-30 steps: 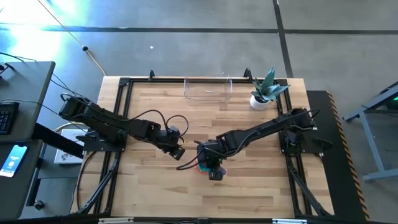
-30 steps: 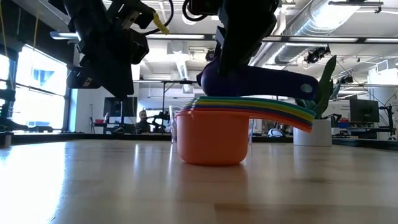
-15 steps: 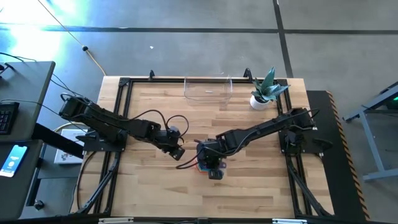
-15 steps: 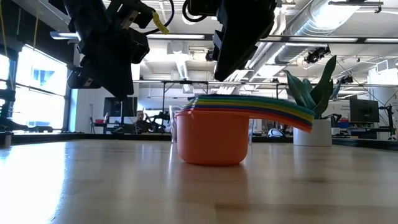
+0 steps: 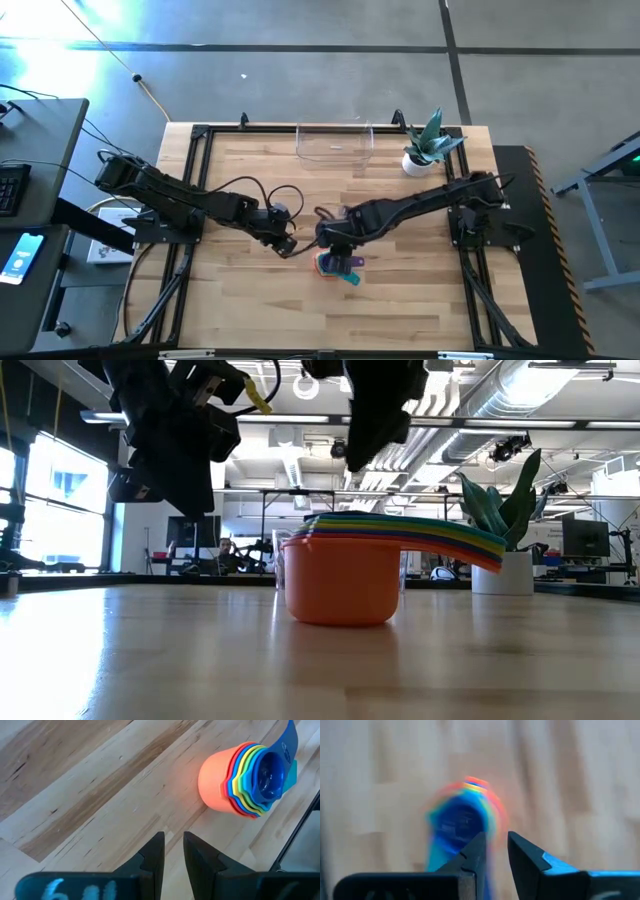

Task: Nest measuring cups in basket
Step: Stack the violet measuring cup on top of the light blue measuring cup, then put the stacked measuring cups into the transparent bin

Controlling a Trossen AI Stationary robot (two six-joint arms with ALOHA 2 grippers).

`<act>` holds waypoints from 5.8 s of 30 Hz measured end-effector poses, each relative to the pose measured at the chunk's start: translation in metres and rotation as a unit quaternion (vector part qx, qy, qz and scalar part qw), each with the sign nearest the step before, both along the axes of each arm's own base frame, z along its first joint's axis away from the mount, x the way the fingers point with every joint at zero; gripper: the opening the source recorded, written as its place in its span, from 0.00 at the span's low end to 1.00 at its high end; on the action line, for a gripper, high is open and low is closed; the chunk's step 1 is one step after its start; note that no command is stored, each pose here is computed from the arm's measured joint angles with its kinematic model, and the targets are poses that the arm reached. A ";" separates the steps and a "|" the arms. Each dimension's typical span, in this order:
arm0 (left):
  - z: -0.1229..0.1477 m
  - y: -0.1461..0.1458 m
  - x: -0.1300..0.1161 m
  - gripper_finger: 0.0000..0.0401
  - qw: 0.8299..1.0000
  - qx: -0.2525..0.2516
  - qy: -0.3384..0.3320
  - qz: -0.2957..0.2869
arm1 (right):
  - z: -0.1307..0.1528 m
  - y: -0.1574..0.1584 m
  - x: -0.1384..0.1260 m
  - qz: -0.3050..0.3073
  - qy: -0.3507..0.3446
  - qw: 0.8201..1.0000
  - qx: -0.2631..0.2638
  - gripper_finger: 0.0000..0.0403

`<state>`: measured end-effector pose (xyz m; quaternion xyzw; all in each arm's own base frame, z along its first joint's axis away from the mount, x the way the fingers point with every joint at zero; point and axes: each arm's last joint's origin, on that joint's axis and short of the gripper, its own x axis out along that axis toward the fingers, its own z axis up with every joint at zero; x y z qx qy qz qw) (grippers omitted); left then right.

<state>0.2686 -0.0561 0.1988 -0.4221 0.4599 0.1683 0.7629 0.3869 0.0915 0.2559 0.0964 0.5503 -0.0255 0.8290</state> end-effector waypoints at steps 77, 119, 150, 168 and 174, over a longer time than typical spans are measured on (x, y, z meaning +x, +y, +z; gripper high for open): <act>0.000 -0.002 -0.001 0.16 0.999 0.020 -0.002 -0.036 | -0.059 0.007 -0.017 -0.136 0.160 0.970 0.121 0.18; 0.043 0.020 -0.129 0.16 0.938 0.151 -0.270 -0.160 | -0.022 -0.005 -0.031 -0.225 0.138 0.953 0.148 0.18; 0.002 0.036 -0.184 0.16 0.807 0.272 -0.497 -0.167 | -0.006 0.007 -0.025 -0.234 0.120 0.945 0.195 0.18; 0.002 0.037 -0.185 0.16 0.799 0.295 -0.494 -0.175 | 0.044 0.009 -0.010 -0.233 0.016 0.954 0.191 0.18; -0.006 0.039 -0.186 0.16 0.814 0.321 -0.450 -0.177 | 0.056 0.015 -0.010 -0.224 -0.007 0.956 0.189 0.18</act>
